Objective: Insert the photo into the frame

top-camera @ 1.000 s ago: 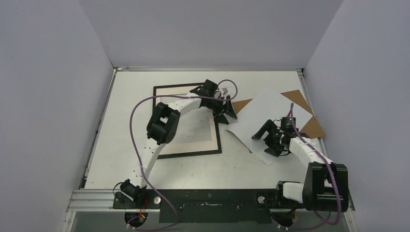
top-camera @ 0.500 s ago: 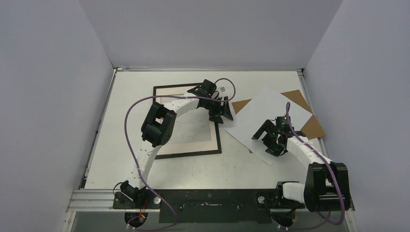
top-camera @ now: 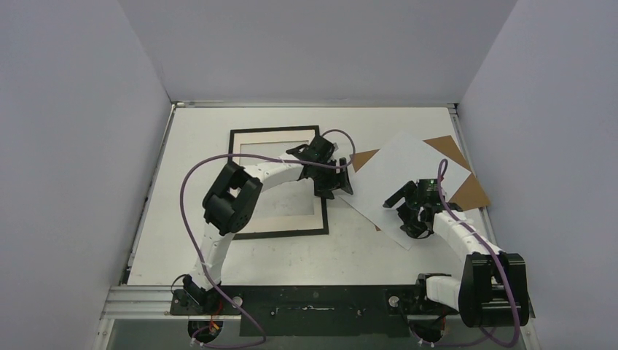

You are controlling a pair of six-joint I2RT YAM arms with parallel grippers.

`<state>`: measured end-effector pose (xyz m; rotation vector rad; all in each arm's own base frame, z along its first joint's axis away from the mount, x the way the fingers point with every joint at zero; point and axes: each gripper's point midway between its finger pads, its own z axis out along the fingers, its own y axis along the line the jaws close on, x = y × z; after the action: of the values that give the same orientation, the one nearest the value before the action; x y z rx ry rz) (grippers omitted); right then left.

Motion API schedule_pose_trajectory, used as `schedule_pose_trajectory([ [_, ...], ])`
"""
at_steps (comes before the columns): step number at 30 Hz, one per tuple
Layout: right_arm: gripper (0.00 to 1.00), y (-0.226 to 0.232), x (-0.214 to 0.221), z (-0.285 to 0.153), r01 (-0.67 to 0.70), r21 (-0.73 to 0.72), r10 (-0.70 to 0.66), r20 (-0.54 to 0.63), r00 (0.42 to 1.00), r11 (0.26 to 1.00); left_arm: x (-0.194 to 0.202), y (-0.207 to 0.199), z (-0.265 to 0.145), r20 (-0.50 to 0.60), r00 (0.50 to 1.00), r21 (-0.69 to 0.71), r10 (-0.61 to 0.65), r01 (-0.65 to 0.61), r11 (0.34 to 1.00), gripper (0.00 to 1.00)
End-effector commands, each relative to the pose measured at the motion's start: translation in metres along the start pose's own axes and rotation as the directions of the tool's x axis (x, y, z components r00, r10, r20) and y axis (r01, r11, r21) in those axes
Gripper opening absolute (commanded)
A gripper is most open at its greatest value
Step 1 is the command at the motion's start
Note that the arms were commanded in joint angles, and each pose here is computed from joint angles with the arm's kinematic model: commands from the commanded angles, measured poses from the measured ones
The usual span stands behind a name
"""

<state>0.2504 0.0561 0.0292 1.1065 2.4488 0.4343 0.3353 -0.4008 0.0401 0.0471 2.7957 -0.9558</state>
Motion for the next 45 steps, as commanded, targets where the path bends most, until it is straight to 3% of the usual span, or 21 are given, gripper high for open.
schedule_pose_trajectory([
  [1, 0.95, -0.027, 0.032, 0.004, -0.053, 0.088, 0.062, -0.100, 0.993, 0.995, 0.000, -0.026, -0.001, 0.057, 0.998, 0.048, -0.041, 0.038, 0.998, 0.70],
  [8, 0.93, 0.004, 0.029, -0.006, 0.015, -0.035, -0.019, -0.137, 0.990, 0.999, 0.027, -0.043, 0.012, 0.027, 0.999, 0.126, -0.027, 0.023, 0.992, 0.70],
  [13, 0.93, 0.019, 0.003, -0.040, 0.120, -0.067, -0.121, -0.015, 0.993, 0.991, 0.009, -0.069, -0.011, 0.118, 0.990, 0.189, 0.079, -0.101, 0.977, 0.64],
  [20, 0.93, -0.029, -0.022, -0.075, 0.106, 0.195, -0.133, 0.131, 0.982, 0.975, -0.005, -0.102, -0.028, 0.206, 0.965, 0.284, 0.161, -0.217, 0.934, 0.52],
  [25, 0.93, -0.052, -0.008, -0.067, 0.068, 0.275, -0.090, 0.067, 0.994, 0.959, -0.004, -0.122, -0.027, 0.223, 0.958, 0.351, 0.183, -0.254, 0.901, 0.49],
  [29, 0.94, -0.056, -0.001, -0.062, 0.039, 0.268, -0.051, 0.039, 0.998, 0.963, 0.010, -0.128, -0.002, 0.133, 0.970, 0.404, 0.202, -0.239, 0.883, 0.49],
  [32, 0.94, -0.061, 0.003, -0.059, 0.005, 0.250, -0.007, 0.009, 1.000, 0.968, 0.014, -0.115, 0.019, 0.090, 0.976, 0.369, 0.196, -0.216, 0.904, 0.48],
  [39, 0.95, -0.061, 0.023, -0.045, -0.025, 0.153, 0.038, -0.088, 0.995, 0.988, 0.000, -0.050, 0.046, 0.069, 0.975, 0.079, 0.210, -0.215, 0.973, 0.48],
  [45, 0.96, -0.057, 0.048, -0.035, -0.043, 0.076, 0.058, -0.202, 0.978, 0.996, -0.007, -0.025, 0.050, 0.049, 0.985, 0.026, 0.168, -0.170, 0.985, 0.48],
])
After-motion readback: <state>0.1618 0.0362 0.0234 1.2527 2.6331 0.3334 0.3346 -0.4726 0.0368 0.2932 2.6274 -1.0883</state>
